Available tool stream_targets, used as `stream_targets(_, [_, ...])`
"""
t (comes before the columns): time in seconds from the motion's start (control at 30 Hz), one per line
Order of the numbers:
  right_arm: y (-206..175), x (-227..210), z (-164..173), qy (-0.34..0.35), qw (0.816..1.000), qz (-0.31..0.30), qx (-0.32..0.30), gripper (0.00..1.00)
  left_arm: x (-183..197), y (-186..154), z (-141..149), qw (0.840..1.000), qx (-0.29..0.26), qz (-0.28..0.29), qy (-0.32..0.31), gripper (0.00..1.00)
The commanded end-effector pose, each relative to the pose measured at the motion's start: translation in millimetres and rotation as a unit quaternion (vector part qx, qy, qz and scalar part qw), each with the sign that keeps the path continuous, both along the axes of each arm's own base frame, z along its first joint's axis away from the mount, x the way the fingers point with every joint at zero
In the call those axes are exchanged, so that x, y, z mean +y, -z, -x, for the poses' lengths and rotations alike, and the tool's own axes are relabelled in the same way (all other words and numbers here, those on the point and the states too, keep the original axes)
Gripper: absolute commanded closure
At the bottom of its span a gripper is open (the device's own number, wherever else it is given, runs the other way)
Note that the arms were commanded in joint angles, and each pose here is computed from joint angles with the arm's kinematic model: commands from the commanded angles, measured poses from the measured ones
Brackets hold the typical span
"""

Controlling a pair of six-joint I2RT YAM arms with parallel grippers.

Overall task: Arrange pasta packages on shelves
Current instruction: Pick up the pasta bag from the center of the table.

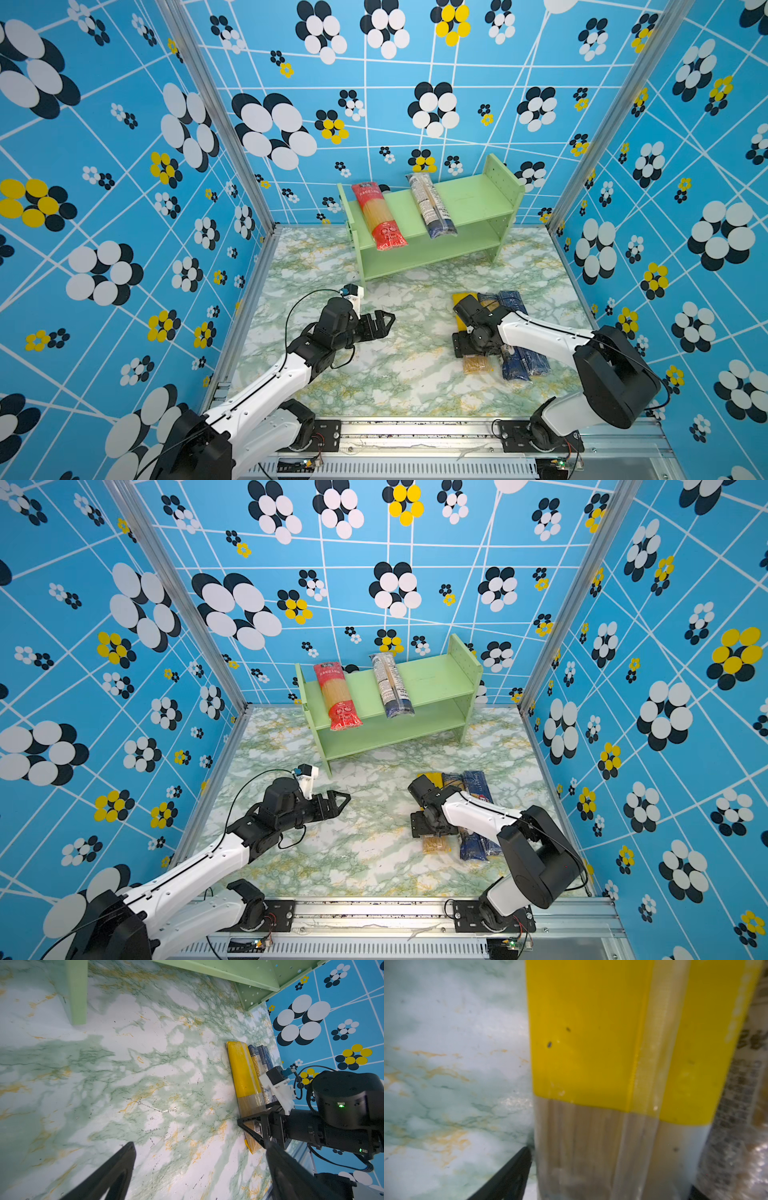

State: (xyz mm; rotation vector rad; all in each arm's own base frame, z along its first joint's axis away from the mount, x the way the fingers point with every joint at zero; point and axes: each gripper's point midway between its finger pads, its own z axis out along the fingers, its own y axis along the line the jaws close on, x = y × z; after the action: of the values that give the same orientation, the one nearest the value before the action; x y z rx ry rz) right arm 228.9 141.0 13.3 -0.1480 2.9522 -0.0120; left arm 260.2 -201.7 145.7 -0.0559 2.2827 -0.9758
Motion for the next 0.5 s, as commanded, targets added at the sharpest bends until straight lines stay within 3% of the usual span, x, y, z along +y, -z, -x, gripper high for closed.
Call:
stream_targets(0.0, [35.6, -18.4, 19.2, 0.010, 0.998, 0.043, 0.036, 0.15, -5.1, -14.4, -6.6, 1.000, -0.018, 0.009, 0.000, 0.01])
stream_targets(0.47, [44.2, -17.1, 22.1, 0.017, 0.998, 0.044, 0.045, 0.22, -3.5, -10.3, -5.0, 1.000, -0.015, 0.006, -0.001, 0.01])
